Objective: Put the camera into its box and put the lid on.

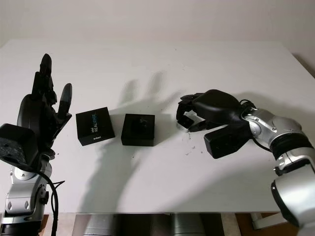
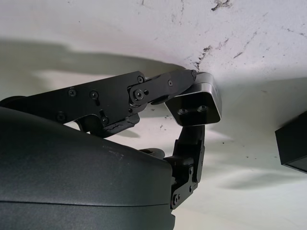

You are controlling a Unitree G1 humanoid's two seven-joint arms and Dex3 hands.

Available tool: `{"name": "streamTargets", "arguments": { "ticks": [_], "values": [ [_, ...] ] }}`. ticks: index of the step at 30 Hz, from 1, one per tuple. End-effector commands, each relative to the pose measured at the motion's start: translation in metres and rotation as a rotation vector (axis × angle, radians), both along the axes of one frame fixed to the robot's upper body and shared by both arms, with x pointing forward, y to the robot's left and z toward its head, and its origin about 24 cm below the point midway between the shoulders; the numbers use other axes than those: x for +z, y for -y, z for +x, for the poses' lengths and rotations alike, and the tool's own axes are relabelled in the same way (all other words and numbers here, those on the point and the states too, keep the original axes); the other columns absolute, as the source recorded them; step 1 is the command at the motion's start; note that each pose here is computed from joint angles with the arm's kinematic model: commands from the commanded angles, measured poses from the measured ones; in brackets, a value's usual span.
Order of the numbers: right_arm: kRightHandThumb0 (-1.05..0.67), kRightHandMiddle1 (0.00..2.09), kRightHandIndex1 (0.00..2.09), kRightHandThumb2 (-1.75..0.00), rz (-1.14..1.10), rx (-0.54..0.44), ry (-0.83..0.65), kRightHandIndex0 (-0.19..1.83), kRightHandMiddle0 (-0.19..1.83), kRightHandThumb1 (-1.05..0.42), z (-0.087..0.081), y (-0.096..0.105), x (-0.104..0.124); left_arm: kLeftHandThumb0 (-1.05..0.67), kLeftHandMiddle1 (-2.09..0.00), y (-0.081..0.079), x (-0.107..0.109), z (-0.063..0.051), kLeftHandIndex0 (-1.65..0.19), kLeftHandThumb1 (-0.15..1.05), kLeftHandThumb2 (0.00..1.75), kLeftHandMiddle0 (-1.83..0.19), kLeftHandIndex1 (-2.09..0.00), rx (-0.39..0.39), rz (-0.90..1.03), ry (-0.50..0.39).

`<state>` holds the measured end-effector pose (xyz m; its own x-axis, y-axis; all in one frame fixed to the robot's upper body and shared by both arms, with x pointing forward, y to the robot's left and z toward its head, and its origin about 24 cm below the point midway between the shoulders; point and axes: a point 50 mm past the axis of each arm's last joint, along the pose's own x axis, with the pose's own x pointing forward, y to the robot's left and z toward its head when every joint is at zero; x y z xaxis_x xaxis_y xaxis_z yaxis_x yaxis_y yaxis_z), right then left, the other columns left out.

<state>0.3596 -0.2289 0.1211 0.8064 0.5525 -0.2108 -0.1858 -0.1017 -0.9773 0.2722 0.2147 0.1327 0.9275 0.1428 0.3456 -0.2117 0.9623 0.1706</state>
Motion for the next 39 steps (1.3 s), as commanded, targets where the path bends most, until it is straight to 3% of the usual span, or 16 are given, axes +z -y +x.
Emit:
{"name": "streamTargets", "arguments": {
  "ticks": [1,21,39],
  "values": [
    [-0.46,1.21,0.04,-0.05,0.033,-0.023,-0.026,0.29,0.31,-1.04,-0.001,0.001,-0.005,-0.56,-0.05,0.002,0.001,0.001,0.05,1.05,0.49,0.01,-0.05,-0.007,-0.002,0.013],
    [-0.45,1.38,0.06,-0.05,0.365,-0.152,-0.206,0.27,0.28,-1.02,-0.002,-0.001,-0.022,-0.56,-0.05,0.002,0.001,0.001,0.06,1.05,0.49,0.02,-0.05,-0.007,0.000,0.012],
    [-0.45,1.42,0.06,-0.06,0.707,-0.133,-0.135,0.32,0.27,-1.00,-0.011,-0.009,-0.025,-0.55,-0.05,-0.004,-0.001,-0.001,0.05,1.05,0.49,0.01,-0.05,-0.017,0.000,0.010]
  ]
}}
